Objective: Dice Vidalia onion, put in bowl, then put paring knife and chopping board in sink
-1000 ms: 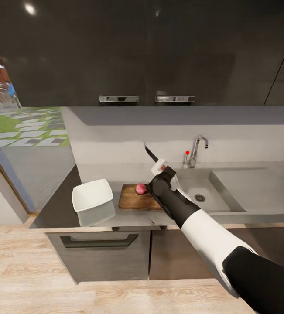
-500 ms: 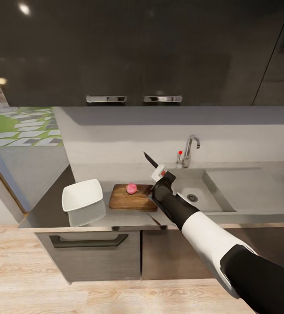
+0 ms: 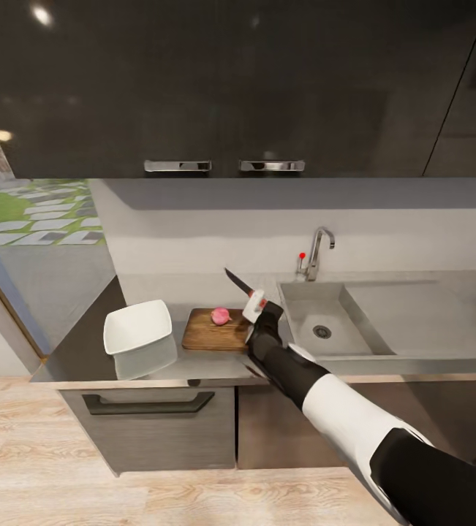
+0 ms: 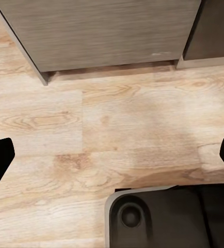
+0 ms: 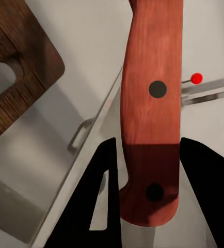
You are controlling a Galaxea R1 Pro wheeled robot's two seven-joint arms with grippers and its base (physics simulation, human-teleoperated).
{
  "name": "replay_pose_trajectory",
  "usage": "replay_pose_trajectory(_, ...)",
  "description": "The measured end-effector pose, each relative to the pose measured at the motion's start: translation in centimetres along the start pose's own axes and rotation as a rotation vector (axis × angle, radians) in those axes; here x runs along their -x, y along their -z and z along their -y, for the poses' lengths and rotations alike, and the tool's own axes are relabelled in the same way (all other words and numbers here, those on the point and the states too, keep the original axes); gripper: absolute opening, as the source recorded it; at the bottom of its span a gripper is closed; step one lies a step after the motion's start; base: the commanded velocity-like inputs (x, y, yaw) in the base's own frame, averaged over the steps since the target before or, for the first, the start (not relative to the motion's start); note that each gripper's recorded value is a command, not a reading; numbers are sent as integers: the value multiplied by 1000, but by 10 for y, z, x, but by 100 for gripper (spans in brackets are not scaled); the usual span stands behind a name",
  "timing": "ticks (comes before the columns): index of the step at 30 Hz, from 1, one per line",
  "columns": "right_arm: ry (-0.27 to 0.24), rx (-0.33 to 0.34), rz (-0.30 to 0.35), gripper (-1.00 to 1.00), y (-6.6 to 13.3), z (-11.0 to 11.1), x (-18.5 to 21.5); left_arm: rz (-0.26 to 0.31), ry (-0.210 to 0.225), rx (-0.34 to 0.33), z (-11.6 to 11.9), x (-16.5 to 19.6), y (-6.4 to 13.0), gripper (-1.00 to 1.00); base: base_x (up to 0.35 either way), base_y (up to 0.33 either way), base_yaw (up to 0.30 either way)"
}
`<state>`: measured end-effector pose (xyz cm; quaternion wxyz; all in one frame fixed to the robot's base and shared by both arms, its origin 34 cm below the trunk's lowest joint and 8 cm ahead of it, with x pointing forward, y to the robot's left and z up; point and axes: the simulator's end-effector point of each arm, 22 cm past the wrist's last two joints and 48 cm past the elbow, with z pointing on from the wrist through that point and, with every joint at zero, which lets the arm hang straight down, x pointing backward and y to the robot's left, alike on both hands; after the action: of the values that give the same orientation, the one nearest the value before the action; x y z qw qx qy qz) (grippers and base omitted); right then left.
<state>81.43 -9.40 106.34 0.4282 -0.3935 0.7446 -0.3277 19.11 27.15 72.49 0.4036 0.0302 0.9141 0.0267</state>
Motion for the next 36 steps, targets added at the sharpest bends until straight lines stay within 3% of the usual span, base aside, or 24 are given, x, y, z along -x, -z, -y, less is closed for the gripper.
replay_pose_trajectory(6,-6,-1,45,-100,1,-5,7,0,0,0,0,0,0,100,0,0,0)
replay_pose_trajectory(13,64,12,79,-100,9,-30,12,0,0,0,0,0,0,100,0,0,0)
replay_pose_trajectory(36,72,27,90,-100,11,-41,11,-1,0,0,0,0,0,100,0,0,0)
